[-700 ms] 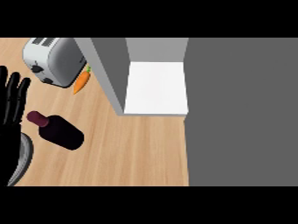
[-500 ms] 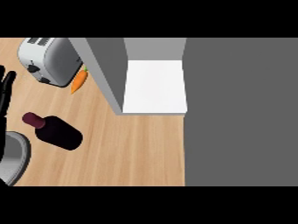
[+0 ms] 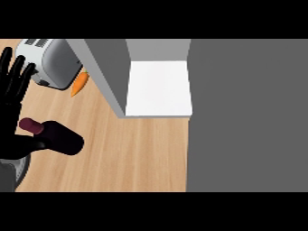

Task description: Pick up the wine, place it into the cabinet and close the cabinet

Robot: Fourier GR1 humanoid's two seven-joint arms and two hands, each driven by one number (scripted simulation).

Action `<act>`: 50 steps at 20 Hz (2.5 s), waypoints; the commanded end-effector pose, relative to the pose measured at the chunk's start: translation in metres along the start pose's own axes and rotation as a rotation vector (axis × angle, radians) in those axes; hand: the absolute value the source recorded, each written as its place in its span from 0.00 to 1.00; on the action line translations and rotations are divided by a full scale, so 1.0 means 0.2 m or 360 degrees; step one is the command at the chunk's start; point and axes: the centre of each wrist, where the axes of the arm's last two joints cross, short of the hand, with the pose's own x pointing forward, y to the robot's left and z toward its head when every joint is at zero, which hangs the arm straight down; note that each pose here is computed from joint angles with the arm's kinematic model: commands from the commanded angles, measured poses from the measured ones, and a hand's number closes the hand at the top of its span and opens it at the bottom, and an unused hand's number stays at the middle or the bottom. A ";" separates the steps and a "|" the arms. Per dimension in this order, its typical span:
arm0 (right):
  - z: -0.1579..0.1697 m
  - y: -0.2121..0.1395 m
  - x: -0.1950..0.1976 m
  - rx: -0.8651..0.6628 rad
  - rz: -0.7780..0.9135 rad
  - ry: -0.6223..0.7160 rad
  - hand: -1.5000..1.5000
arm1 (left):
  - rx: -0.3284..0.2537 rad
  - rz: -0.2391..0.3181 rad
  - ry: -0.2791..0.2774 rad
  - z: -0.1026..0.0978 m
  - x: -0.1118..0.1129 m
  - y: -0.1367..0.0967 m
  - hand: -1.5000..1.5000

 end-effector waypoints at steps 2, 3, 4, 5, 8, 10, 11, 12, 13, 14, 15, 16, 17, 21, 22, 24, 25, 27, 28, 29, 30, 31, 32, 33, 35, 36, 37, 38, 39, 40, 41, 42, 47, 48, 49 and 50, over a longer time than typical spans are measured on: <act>0.00 0.01 0.12 0.0055 -0.0052 0.0049 0.00 | 0.0018 0.0090 0.0036 -0.04 0.03 0.04 0.00; 0.06 0.00 0.09 0.0067 -0.0050 0.0050 0.00 | 0.0000 0.0119 0.0066 -0.04 0.04 -0.07 0.00; 0.14 -0.02 0.14 0.0077 -0.0048 0.0032 0.00 | 0.0000 0.0112 0.0050 -0.05 0.08 0.01 0.00; 0.06 0.00 0.12 0.0052 -0.0057 0.0049 0.00 | 0.0032 0.0109 0.0066 -0.05 -0.08 0.04 0.00; 0.01 -0.03 0.02 0.0052 -0.0038 0.0060 0.00 | 0.0003 0.0104 0.0078 -0.04 -0.01 -0.05 0.00; 0.07 0.04 0.16 0.0058 -0.0040 0.0029 0.00 | 0.0033 0.0104 0.0060 -0.06 -0.02 -0.11 0.00; 0.07 -0.11 0.17 0.0068 -0.0057 0.0046 0.00 | -0.0008 0.0097 0.0070 0.01 0.03 -0.12 0.00; 0.02 -0.01 0.23 0.0066 -0.0053 0.0040 0.00 | 0.0000 0.0114 0.0076 -0.14 0.07 -0.07 0.00; 0.02 -0.01 0.18 0.0078 -0.0020 0.0051 0.00 | 0.0017 0.0089 0.0067 0.00 0.01 0.00 0.00; 0.02 -0.02 0.10 0.0070 -0.0057 0.0044 0.00 | -0.0004 0.0123 0.0081 0.04 0.06 -0.13 0.00; 0.03 -0.03 0.16 0.0051 -0.0040 0.0035 0.00 | 0.0024 0.0099 0.0076 -0.08 0.04 -0.17 0.00; 0.03 0.02 0.17 0.0047 -0.0033 0.0048 0.00 | 0.0021 0.0089 0.0081 0.02 0.03 -0.18 0.00; 0.05 0.00 0.14 0.0089 -0.0044 0.0029 0.00 | 0.0019 0.0083 0.0064 0.01 0.08 -0.11 0.00; -0.07 0.00 0.17 0.0069 -0.0084 0.0018 0.00 | 0.0029 0.0088 0.0112 0.05 0.04 -0.11 0.00; 0.03 -0.01 0.21 0.0085 -0.0035 0.0041 0.00 | 0.0063 0.0050 0.0069 0.01 0.01 -0.08 0.00; 0.01 -0.05 0.21 0.0071 -0.0067 0.0078 0.00 | 0.0051 0.0042 0.0090 -0.01 0.06 -0.07 0.00; 0.00 -0.09 0.22 0.0079 -0.0038 0.0058 0.00 | 0.0034 0.0062 0.0103 0.07 0.03 -0.08 0.00; -0.03 0.06 0.17 0.0051 -0.0044 0.0047 0.00 | 0.0082 0.0038 0.0106 0.05 0.02 -0.09 0.00; -0.05 -0.05 0.20 0.0055 -0.0053 0.0037 0.00 | 0.0074 0.0045 0.0118 0.16 0.06 -0.06 0.00; -0.05 -0.02 0.20 0.0045 -0.0050 0.0006 0.00 | 0.0123 0.0017 0.0134 0.11 0.02 -0.05 0.00; 0.02 0.02 0.29 0.0070 -0.0031 0.0039 0.00 | 0.0115 -0.0005 0.0151 0.11 0.05 -0.02 0.00; 0.03 -0.06 0.25 0.0074 -0.0054 0.0063 0.00 | 0.0140 -0.0014 0.0148 0.19 0.07 0.01 0.00; 0.00 -0.03 0.19 0.0083 -0.0059 0.0025 0.00 | 0.0156 -0.0034 0.0111 0.12 0.09 0.11 0.00; 0.04 -0.04 0.21 0.0058 -0.0035 0.0064 0.00 | 0.0162 -0.0016 0.0170 0.15 0.10 0.07 0.00; 0.01 -0.04 0.22 0.0076 -0.0032 0.0060 0.00 | 0.0175 -0.0059 0.0136 0.19 0.01 0.00 0.00; 0.04 -0.05 0.21 0.0062 -0.0032 0.0048 0.00 | 0.0218 -0.0053 0.0119 0.11 0.07 0.09 0.00; -0.02 0.00 0.19 0.0074 -0.0038 0.0058 0.00 | 0.0198 -0.0023 0.0168 0.07 -0.02 0.03 0.00; 0.09 -0.05 0.26 0.0086 -0.0024 0.0037 0.00 | 0.0209 -0.0065 0.0185 0.16 -0.02 0.13 0.00; 0.00 0.01 0.27 0.0069 -0.0043 0.0033 0.00 | 0.0212 -0.0068 0.0161 0.21 -0.08 0.19 0.00; -0.05 -0.02 0.26 0.0051 -0.0052 0.0046 0.00 | 0.0215 -0.0060 0.0160 0.17 -0.05 0.25 0.00; 0.00 -0.04 0.20 0.0064 -0.0029 0.0041 0.00 | 0.0244 -0.0094 0.0181 0.20 0.01 0.19 0.00; 0.00 -0.04 0.23 0.0059 -0.0014 0.0037 0.00 | 0.0193 -0.0087 0.0166 0.34 -0.06 0.19 0.00; 0.02 -0.02 0.22 0.0064 -0.0066 0.0027 0.00 | 0.0277 -0.0132 0.0216 0.23 -0.09 0.31 0.00; -0.04 -0.06 0.19 0.0050 -0.0027 0.0053 0.00 | 0.0242 -0.0124 0.0229 0.18 -0.15 0.31 0.00; -0.05 0.00 0.14 0.0047 -0.0038 0.0022 0.00 | 0.0243 -0.0129 0.0228 0.25 -0.14 0.34 0.00; -0.07 0.01 0.19 0.0081 -0.0033 0.0037 0.00 | 0.0258 -0.0124 0.0282 0.25 -0.29 0.35 0.00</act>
